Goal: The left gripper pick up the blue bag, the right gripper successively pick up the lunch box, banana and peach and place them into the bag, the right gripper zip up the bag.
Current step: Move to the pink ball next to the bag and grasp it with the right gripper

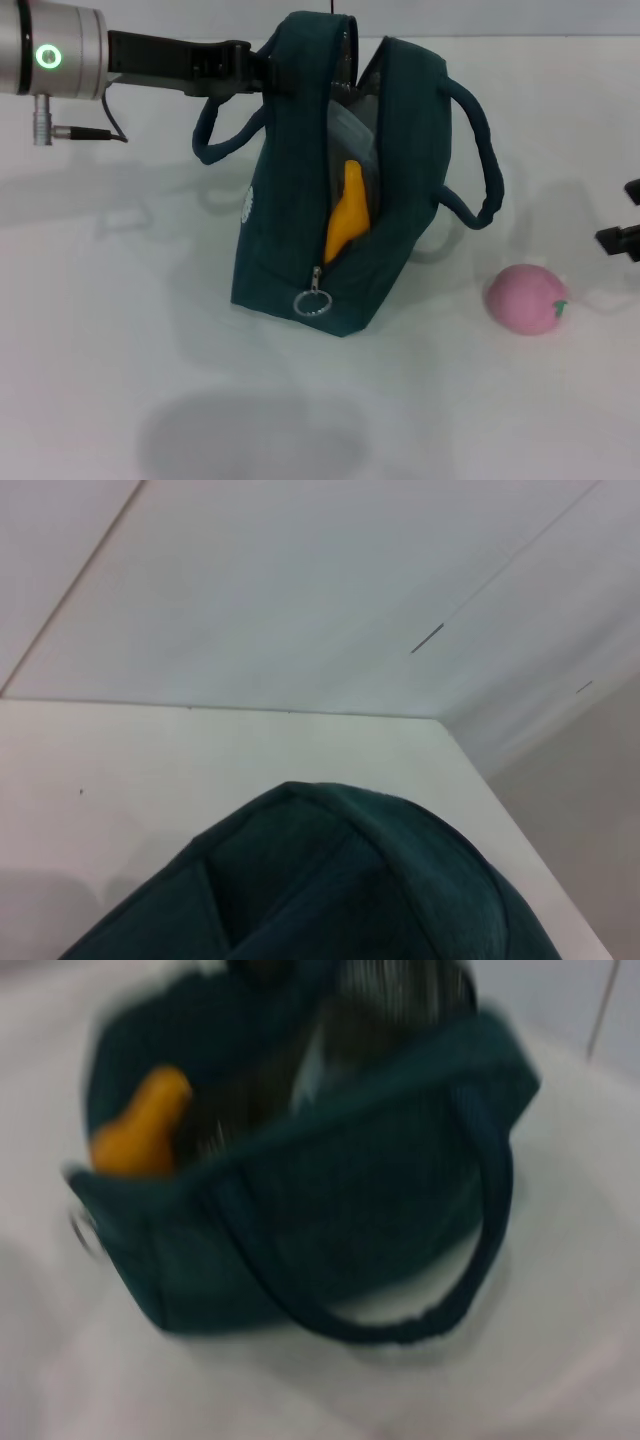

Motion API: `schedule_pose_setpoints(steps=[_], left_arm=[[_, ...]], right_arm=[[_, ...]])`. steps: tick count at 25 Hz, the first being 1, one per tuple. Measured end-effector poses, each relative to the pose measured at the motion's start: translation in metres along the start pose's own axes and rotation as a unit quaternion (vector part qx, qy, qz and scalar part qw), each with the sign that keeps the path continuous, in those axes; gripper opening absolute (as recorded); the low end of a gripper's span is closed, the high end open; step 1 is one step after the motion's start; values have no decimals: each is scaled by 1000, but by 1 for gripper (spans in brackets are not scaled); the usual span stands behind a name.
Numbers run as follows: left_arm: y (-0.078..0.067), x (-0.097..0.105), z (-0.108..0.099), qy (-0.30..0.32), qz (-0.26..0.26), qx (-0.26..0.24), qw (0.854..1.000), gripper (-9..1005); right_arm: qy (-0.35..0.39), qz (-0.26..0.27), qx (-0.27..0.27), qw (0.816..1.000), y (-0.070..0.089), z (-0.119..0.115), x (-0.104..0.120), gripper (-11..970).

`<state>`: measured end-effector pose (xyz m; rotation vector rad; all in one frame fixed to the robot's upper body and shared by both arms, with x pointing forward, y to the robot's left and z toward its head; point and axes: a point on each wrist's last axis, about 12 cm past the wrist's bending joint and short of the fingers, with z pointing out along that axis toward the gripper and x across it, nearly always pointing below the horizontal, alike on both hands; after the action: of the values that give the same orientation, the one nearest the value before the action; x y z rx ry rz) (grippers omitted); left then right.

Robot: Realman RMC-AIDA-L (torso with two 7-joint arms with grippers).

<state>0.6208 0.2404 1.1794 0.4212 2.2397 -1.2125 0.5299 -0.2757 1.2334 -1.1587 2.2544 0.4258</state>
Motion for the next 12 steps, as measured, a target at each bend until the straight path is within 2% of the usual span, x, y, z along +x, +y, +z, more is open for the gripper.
schedule_pose_setpoints(steps=[3,7,12], left_arm=[[-1,-2,1,-2,1,1,1000,51],[-2,-2,2,-2,1,2,1000,51],[-1,-1,2,-3,0,2,1000,51]], right_arm=[[54,-5,7,999,1,18,-11,664],[64,-25,1,998,6,40,-16,658],[71,-22,-16,997,6,63,-14,650]])
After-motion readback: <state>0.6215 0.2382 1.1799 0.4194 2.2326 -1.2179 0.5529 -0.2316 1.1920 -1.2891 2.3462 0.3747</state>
